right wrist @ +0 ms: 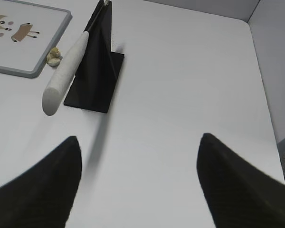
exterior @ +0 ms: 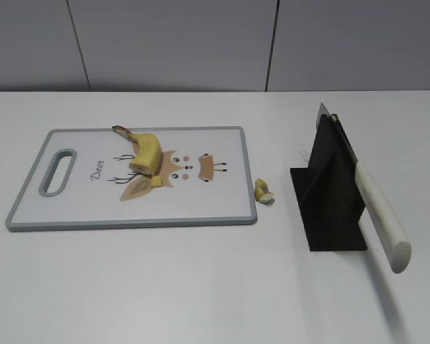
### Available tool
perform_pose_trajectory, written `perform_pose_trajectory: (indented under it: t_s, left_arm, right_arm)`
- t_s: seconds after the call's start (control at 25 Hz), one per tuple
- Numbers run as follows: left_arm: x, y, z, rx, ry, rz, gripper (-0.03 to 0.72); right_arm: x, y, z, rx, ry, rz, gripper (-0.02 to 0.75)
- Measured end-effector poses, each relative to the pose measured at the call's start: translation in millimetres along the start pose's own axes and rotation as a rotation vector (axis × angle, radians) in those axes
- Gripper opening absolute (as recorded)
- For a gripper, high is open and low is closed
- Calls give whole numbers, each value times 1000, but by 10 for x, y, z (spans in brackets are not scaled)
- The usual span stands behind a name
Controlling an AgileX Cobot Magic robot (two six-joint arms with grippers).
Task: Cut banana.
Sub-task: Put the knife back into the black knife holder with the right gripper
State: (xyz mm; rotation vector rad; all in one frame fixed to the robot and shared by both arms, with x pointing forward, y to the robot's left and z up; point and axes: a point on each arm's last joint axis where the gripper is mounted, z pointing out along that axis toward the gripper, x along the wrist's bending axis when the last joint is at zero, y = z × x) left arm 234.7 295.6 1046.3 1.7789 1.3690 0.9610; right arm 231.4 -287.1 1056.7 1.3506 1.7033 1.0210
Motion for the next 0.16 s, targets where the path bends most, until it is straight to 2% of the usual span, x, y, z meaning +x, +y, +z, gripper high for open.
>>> perform_pose_trajectory:
  t_s: [0.16]
  left_arm:
    - [0,0,0,0,0,0,591]
  right_arm:
    - [0,0,0,0,0,0,585]
